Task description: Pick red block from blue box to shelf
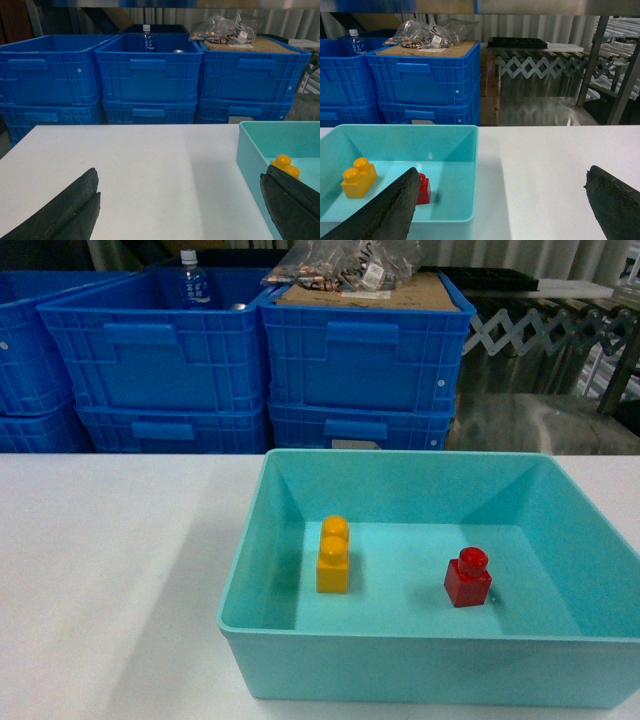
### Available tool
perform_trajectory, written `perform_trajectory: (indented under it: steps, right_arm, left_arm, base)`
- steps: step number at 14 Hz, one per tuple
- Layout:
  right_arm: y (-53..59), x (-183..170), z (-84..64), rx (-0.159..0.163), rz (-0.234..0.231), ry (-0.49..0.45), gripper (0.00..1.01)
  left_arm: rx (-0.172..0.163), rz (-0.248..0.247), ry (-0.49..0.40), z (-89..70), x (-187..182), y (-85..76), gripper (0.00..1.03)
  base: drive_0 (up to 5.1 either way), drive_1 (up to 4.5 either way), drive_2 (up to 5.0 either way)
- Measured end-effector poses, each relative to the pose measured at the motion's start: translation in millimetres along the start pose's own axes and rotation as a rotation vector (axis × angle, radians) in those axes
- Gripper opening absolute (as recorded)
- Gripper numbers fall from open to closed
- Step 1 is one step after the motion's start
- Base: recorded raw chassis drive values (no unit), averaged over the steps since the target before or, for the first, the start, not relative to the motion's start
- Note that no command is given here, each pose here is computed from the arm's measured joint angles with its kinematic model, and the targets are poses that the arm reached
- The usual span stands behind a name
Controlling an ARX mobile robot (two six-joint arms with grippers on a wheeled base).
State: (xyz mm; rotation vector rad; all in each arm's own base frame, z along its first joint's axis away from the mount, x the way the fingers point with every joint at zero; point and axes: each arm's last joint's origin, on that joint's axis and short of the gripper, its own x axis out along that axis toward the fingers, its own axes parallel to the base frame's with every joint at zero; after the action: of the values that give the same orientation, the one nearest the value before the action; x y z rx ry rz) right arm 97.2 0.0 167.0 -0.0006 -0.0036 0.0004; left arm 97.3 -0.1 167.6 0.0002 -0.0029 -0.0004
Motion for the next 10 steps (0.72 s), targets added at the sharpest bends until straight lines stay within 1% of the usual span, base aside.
perform_trajectory:
  steps: [7,8,9,10]
  right_arm:
    - [0.0,0,0.0,0.000,0.000,0.000,0.98]
    - [-0.8,0,-2.7,-0.013,0.065,0.086,0.98]
    - [-0.8,7,-2.7,-0.011,0.146,0.168,0.98]
    - [2.6,15,3.8,-0.005,0.211,0.191,0.98]
  left_arm:
    - [0.000,0.000,0.000,0.0,0,0.0,0.98]
    - [0.000,0.001,0.000,0.0,0,0.0,0.98]
    - [0.000,0.000,-0.001,0.1,0,0.0,0.98]
    - [0.000,-0.001,0.000,0.0,0,0.0,0.98]
  base:
    - [0.0,0.00,0.0]
    - [0.0,0.00,0.0]
    - [0.0,0.00,0.0]
    - [0.0,0.00,0.0]
